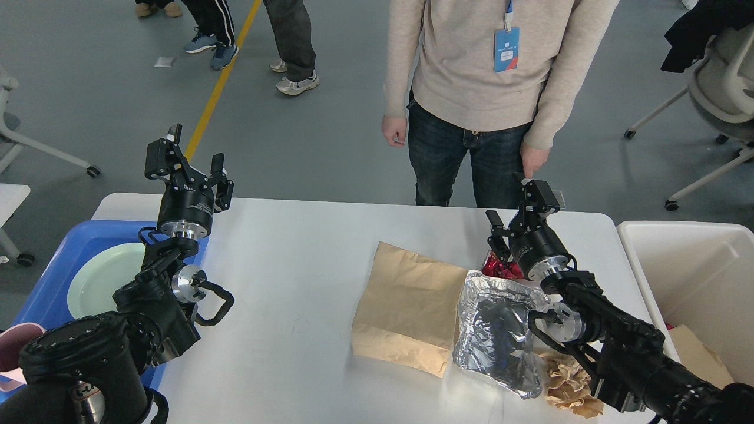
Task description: Tidy desktop
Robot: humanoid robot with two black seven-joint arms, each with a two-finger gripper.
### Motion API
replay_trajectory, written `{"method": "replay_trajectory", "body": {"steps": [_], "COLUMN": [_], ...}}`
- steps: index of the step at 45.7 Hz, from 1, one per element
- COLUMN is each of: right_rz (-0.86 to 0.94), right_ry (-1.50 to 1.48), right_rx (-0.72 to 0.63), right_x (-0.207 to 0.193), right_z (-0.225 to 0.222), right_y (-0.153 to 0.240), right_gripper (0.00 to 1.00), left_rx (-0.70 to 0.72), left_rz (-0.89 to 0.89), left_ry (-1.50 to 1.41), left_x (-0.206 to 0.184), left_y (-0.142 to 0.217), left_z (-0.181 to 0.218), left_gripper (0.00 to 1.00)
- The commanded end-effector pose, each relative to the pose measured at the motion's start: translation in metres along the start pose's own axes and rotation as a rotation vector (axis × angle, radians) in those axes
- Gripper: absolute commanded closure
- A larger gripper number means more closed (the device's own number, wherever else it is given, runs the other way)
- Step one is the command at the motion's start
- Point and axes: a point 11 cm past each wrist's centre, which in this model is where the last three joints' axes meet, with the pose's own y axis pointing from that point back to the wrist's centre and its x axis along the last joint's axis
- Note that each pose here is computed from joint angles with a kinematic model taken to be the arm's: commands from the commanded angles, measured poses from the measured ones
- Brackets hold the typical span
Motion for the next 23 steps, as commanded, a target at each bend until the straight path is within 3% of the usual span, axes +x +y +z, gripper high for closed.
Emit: {"method": "replay_trajectory", "body": {"steps": [1,23], "right_rz": [0.004,0.036], "right_ry": [0.009,0.091], "right_rx": [-0.001,0.065], "right_x": [0.003,0.032], "right_z": [-0.002,-0.049], "right_y": [-0.001,-0.014], "right_gripper": [0.0,0.0], "left_rx": [0.0,0.0], "left_rz": [-0.001,-0.001], "left_ry": [0.001,0.001], "left_x": [0.0,0.0], "left_y": [0.0,0.0], "left_z": [0.0,0.0], "left_gripper": [0.03,0.03]}}
